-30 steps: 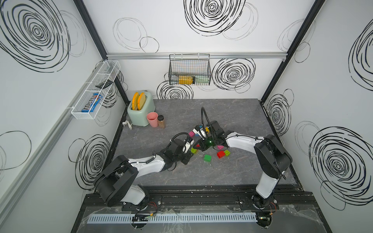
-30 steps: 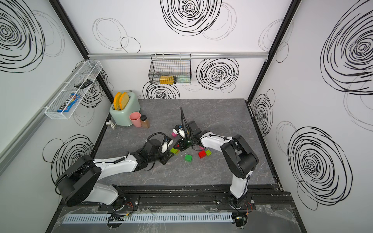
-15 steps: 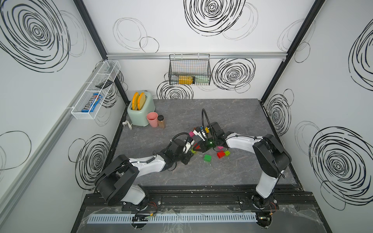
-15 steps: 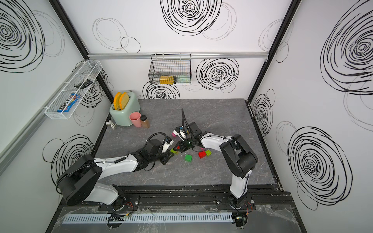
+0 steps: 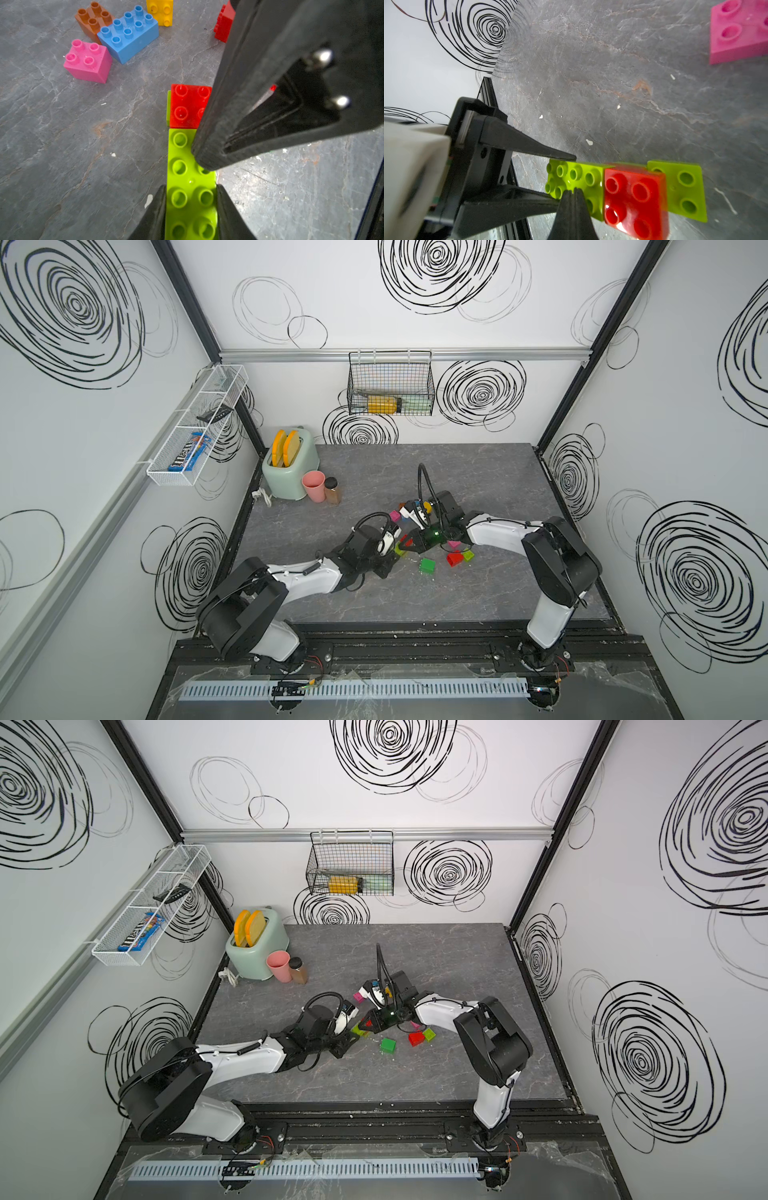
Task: Assemble the number 4 with lego
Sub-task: Assemble the lego brick with the lego brick, then pick up the lego brick from the center of the board.
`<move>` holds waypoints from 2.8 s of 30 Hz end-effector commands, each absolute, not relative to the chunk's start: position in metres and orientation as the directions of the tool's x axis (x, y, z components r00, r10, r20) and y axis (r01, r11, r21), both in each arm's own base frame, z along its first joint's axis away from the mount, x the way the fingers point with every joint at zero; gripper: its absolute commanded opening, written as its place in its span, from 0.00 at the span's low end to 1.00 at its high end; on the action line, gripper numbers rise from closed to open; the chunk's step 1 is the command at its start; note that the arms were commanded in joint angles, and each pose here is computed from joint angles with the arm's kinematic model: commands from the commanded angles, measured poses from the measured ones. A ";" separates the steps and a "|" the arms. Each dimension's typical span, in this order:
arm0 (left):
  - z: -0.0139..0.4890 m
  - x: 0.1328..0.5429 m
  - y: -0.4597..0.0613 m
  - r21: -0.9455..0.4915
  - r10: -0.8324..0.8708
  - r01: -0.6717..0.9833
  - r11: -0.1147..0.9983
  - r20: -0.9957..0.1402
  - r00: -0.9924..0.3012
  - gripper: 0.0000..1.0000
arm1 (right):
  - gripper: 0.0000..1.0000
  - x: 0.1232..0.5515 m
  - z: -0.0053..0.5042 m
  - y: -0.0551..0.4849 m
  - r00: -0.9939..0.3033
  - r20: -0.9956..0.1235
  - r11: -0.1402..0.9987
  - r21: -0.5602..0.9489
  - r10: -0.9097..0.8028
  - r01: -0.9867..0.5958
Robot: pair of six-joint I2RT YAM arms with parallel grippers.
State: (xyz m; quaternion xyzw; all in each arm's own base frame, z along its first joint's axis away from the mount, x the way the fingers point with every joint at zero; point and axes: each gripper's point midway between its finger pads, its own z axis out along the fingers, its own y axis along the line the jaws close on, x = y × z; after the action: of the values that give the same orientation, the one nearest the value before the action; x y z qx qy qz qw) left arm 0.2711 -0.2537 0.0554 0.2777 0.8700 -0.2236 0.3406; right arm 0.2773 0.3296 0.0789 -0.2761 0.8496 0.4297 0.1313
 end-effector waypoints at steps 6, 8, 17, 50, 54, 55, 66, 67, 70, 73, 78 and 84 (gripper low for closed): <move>0.040 0.258 -0.253 -0.215 0.371 0.641 0.737 -0.664 -0.649 0.00 | 0.00 0.295 0.086 0.321 -0.835 -0.453 0.530 0.646 -0.313 -0.549; 0.041 0.258 -0.254 -0.211 0.376 0.645 0.734 -0.666 -0.645 0.00 | 0.00 0.296 0.090 0.322 -0.832 -0.464 0.523 0.649 -0.303 -0.552; 0.046 0.260 -0.259 -0.189 0.396 0.664 0.723 -0.675 -0.623 0.22 | 0.00 0.296 0.058 0.309 -0.858 -0.409 0.615 0.602 -0.310 -0.509; 0.070 0.279 -0.240 -0.125 0.338 0.612 0.781 -0.739 -0.583 0.72 | 0.12 0.285 0.090 0.315 -0.851 -0.441 0.583 0.625 -0.285 -0.520; 0.075 0.283 -0.235 -0.104 0.330 0.596 0.796 -0.751 -0.572 0.73 | 0.21 0.290 0.105 0.317 -0.840 -0.471 0.577 0.618 -0.270 -0.533; 0.075 0.283 -0.235 -0.102 0.330 0.595 0.797 -0.752 -0.571 0.74 | 0.22 0.292 0.109 0.316 -0.836 -0.479 0.580 0.614 -0.266 -0.536; 0.137 0.264 -0.229 -0.224 0.170 0.606 0.763 -0.835 -0.523 0.97 | 0.72 0.270 0.082 0.250 -0.819 -0.468 0.738 0.412 -0.332 -0.535; 0.145 0.264 -0.224 -0.249 0.129 0.586 0.771 -0.841 -0.526 0.96 | 0.74 0.262 0.074 0.249 -0.815 -0.445 0.738 0.391 -0.371 -0.549; 0.158 0.270 -0.203 -0.341 -0.009 0.480 0.808 -0.822 -0.569 0.96 | 0.80 0.242 0.061 0.259 -0.748 -0.426 0.704 0.294 -0.508 -0.646; 0.154 0.284 -0.167 -0.461 -0.196 0.259 0.849 -0.729 -0.655 0.96 | 0.81 0.233 0.052 0.267 -0.657 -0.413 0.650 0.180 -0.631 -0.738; 0.127 0.293 -0.134 -0.618 -0.377 0.042 0.785 -0.531 -0.759 0.96 | 0.81 0.243 0.042 0.260 -0.594 -0.379 0.631 0.033 -0.710 -0.775; 0.121 0.295 -0.126 -0.584 -0.372 0.017 0.811 -0.539 -0.756 0.96 | 0.78 0.235 0.034 0.256 -0.539 -0.359 0.573 0.013 -0.762 -0.819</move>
State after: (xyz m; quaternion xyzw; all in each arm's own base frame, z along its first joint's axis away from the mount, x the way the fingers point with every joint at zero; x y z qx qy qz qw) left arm 0.2946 -0.1204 0.1109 -0.0912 0.8979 -0.2698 0.3357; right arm 0.2382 0.2621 0.0363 -0.4182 0.8863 0.1120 0.1647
